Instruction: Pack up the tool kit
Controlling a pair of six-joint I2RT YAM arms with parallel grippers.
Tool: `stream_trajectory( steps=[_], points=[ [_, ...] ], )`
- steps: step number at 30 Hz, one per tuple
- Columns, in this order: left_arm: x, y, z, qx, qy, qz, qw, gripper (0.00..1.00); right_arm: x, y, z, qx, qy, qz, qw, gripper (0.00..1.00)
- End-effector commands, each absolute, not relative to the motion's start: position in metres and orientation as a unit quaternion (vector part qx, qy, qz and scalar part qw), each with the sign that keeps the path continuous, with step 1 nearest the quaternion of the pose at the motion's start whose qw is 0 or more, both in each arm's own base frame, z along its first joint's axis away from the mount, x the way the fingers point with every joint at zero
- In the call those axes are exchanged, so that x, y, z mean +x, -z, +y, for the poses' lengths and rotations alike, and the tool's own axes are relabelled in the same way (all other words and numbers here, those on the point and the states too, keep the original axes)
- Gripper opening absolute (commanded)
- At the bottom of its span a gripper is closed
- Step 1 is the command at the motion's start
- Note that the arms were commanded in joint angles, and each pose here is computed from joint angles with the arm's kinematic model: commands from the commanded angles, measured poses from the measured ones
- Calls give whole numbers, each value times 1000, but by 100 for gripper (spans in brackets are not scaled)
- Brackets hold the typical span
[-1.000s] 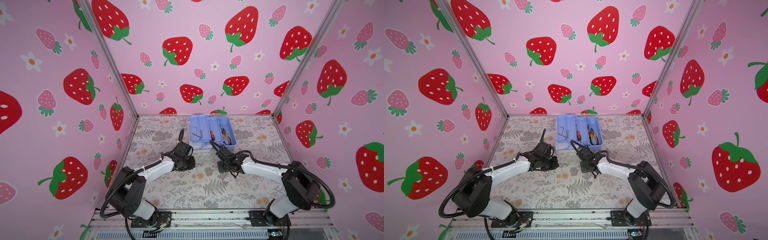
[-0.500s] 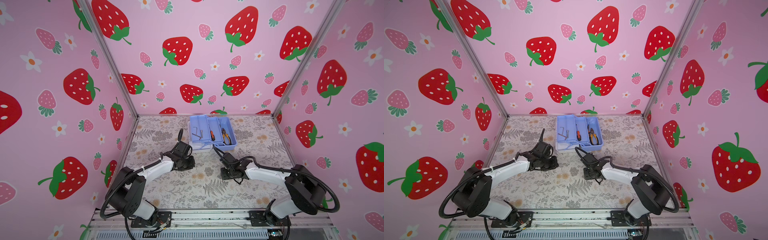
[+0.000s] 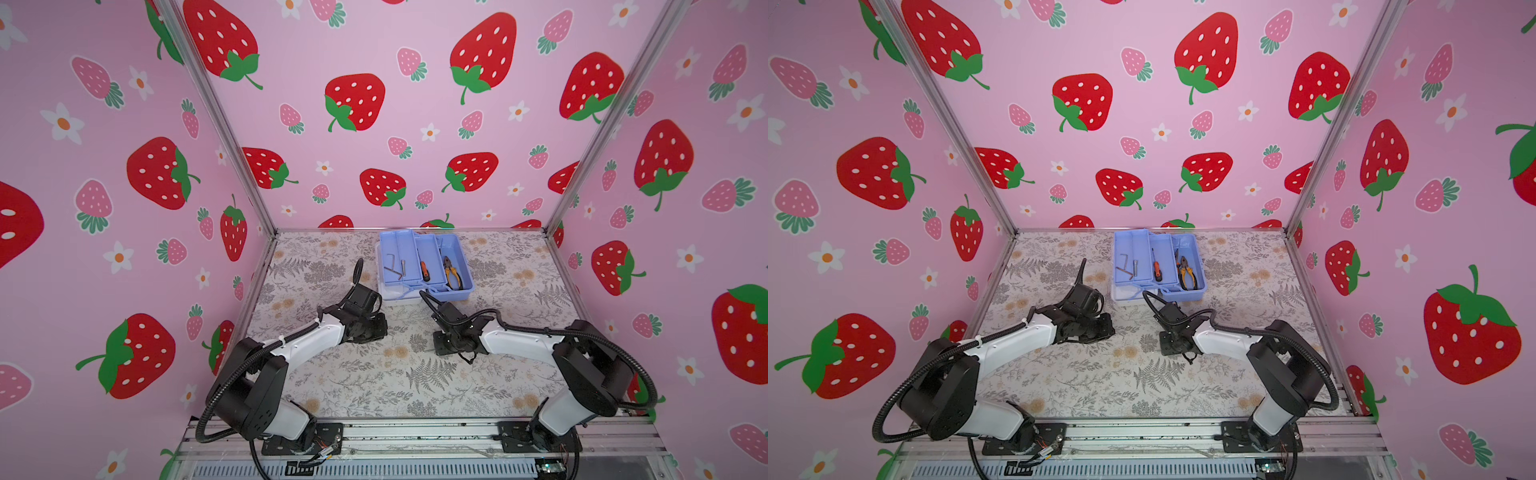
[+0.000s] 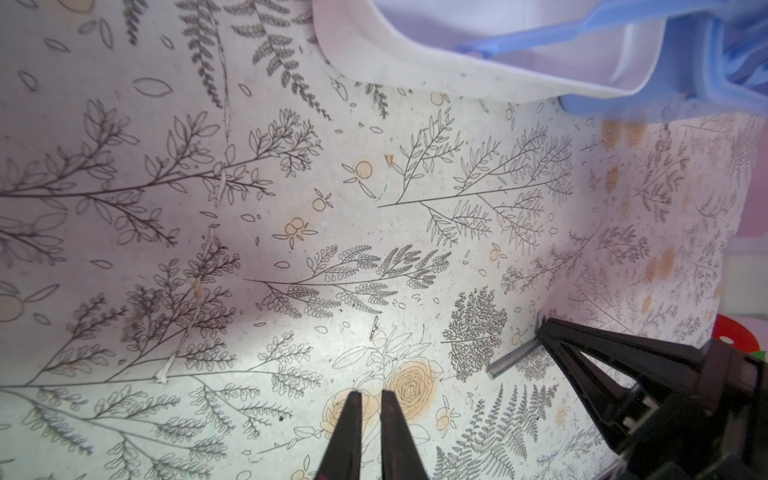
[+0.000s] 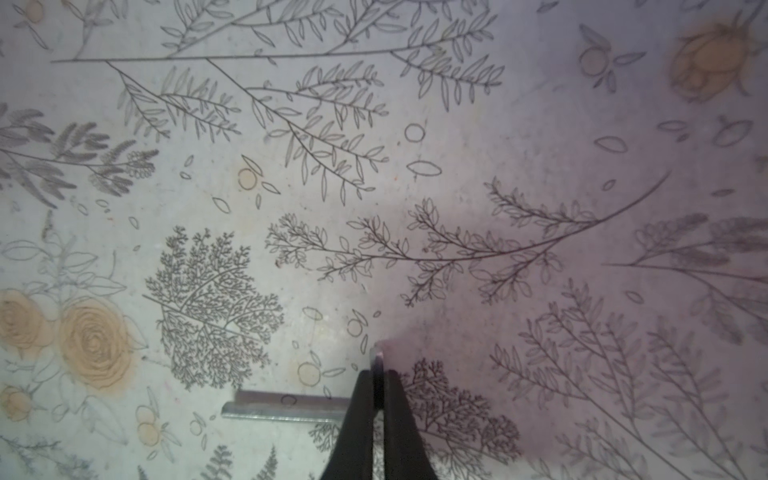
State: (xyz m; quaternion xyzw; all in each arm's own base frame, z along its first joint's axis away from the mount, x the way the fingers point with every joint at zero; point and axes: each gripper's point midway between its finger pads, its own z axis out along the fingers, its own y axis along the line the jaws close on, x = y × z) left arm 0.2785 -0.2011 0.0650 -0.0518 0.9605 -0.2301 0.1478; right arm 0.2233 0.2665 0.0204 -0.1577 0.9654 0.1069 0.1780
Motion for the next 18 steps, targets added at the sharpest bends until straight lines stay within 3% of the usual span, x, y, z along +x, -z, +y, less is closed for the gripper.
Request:
stream_trajectory(
  steps=[1, 18],
  points=[
    [279, -65, -200, -53, 233, 960, 148, 14, 216, -9, 257, -171, -73, 970, 159, 3],
    [281, -63, -197, -60, 240, 958, 147, 14, 269, -93, 285, -202, -103, 946, 233, 2]
  ],
)
